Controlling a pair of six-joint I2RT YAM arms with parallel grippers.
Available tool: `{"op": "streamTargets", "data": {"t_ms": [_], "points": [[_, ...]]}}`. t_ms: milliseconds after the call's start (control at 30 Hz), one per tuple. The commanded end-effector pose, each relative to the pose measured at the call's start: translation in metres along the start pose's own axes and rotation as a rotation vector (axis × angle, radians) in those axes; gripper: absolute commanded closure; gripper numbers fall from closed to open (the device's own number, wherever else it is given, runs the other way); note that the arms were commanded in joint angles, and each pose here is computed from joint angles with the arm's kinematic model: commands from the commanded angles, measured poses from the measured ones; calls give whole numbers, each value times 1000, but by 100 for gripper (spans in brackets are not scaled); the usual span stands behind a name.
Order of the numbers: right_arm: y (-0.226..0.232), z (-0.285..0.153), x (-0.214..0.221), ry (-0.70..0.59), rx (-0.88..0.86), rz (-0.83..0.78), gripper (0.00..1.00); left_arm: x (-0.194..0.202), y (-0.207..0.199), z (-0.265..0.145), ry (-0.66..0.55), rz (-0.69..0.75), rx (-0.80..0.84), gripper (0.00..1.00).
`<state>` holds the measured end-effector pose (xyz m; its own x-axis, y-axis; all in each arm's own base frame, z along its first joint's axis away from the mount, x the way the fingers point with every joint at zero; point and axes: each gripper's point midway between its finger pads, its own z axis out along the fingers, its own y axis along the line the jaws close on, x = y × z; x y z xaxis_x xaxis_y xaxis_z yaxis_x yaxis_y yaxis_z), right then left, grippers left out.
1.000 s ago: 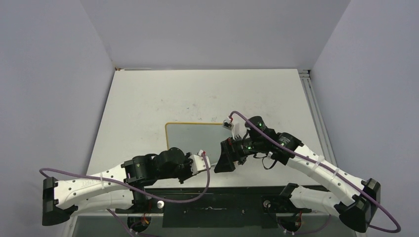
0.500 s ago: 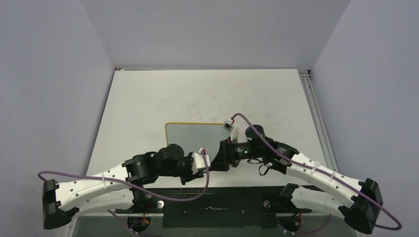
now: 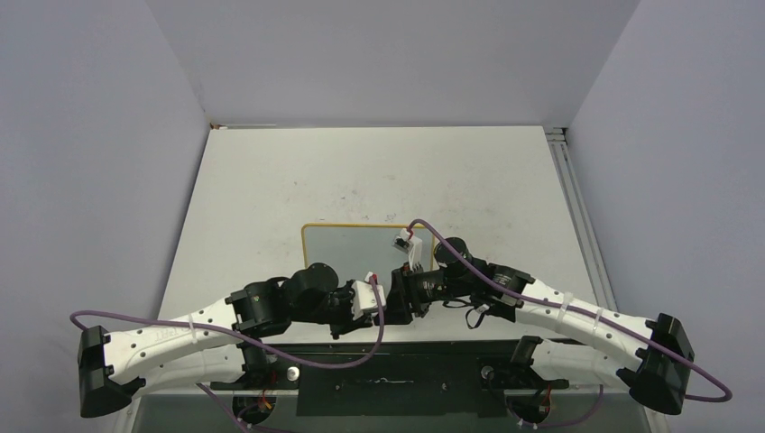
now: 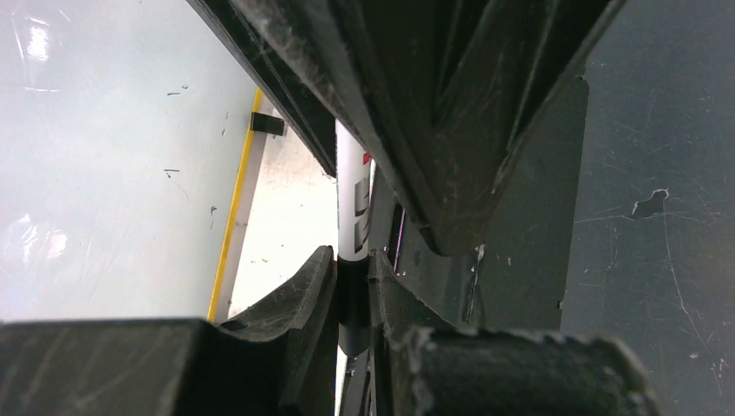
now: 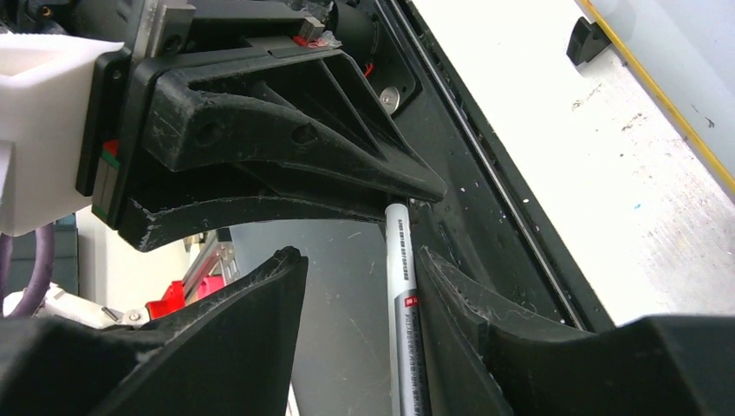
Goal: Write a sentence on the whiteboard
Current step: Open the whiteboard marker at the center of the board.
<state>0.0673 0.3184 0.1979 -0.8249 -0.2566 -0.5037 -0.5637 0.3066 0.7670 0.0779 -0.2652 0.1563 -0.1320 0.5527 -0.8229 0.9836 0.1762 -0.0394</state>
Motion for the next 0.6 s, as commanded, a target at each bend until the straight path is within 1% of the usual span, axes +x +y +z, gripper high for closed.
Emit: {"op": "streamTargets", "data": {"t_ms": [0,133,233,433,500,567], "points": [[14,2,-10,-41,-44,-42,53,-15,0,2,-55,16,9,100],[12,5,-7,-29,-43,-39,58,-15,-1,2,-55,22,15,100],[10,6,-6,-24,-40,-39,65,-15,-1,3,-53,23,19,100],[6,5,-7,-35,-16,-47,83,-14,0,3,-49,24,10,100],[4,4,-9,-46,0,-56,93,-14,1,2,-52,24,4,100],[8,0,-11,-56,-3,-74,95,-14,3,2,-54,26,-4,100]]}}
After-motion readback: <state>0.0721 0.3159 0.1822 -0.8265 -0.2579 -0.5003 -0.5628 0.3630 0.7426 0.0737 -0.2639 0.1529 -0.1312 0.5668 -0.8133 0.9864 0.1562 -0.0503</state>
